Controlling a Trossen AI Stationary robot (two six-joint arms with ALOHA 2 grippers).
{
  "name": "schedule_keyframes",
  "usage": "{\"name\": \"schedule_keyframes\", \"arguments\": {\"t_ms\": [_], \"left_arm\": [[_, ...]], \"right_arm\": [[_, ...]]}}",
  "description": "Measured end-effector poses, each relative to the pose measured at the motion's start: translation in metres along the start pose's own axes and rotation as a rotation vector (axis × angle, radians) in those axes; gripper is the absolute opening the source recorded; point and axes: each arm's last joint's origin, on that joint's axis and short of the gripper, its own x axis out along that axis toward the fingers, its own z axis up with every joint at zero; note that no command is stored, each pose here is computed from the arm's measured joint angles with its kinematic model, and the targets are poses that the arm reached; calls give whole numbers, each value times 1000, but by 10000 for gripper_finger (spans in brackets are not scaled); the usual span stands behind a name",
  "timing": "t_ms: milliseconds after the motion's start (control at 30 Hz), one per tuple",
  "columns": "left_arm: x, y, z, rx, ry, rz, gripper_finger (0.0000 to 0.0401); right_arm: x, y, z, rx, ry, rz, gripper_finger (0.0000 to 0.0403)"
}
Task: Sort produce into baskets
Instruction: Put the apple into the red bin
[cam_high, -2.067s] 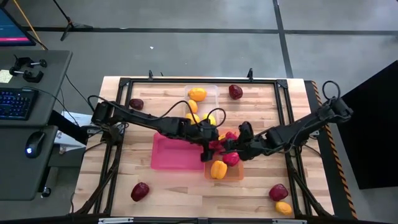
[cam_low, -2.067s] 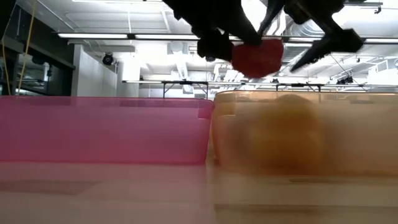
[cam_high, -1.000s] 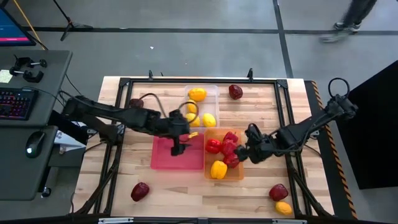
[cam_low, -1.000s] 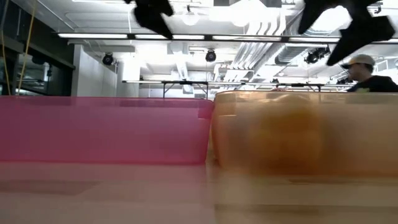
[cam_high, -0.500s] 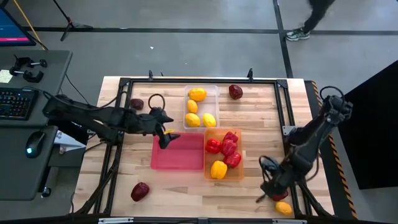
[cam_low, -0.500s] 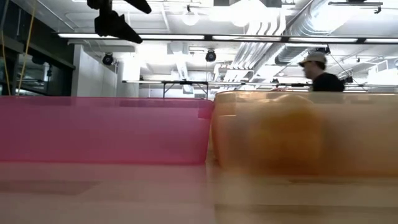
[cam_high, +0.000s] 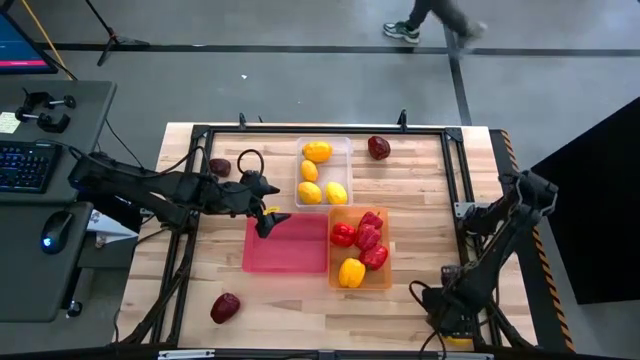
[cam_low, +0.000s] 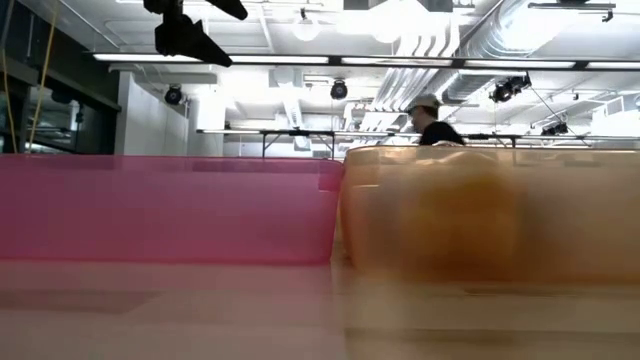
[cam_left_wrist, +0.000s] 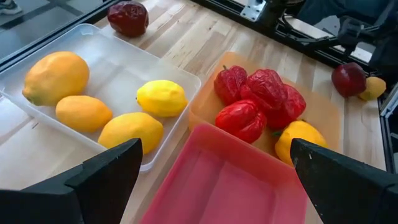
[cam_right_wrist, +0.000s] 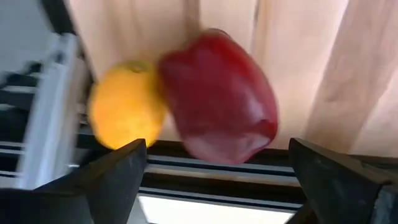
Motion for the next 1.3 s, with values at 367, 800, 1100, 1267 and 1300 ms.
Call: {"name": "schedule_keyframes", "arguments": {"t_ms": [367, 800, 1100, 1267, 1300], "left_arm": [[0, 1, 0, -3, -12, 22, 397], [1, 3, 1, -10, -19, 37, 397], [-38, 13, 42, -125, -356, -152, 397], [-79, 29, 57, -177, -558, -208, 397], [-86, 33, 57, -186, -578, -212, 397]], "right_arm": [[31, 4, 16, -115, -15, -139, 381], [43, 0, 21, -19, 6, -227, 337], [12, -23, 18, 95, -39, -317, 255], [-35, -51, 9, 276, -232, -310, 269], [-45, -58, 7, 331, -292, -301, 276]]}}
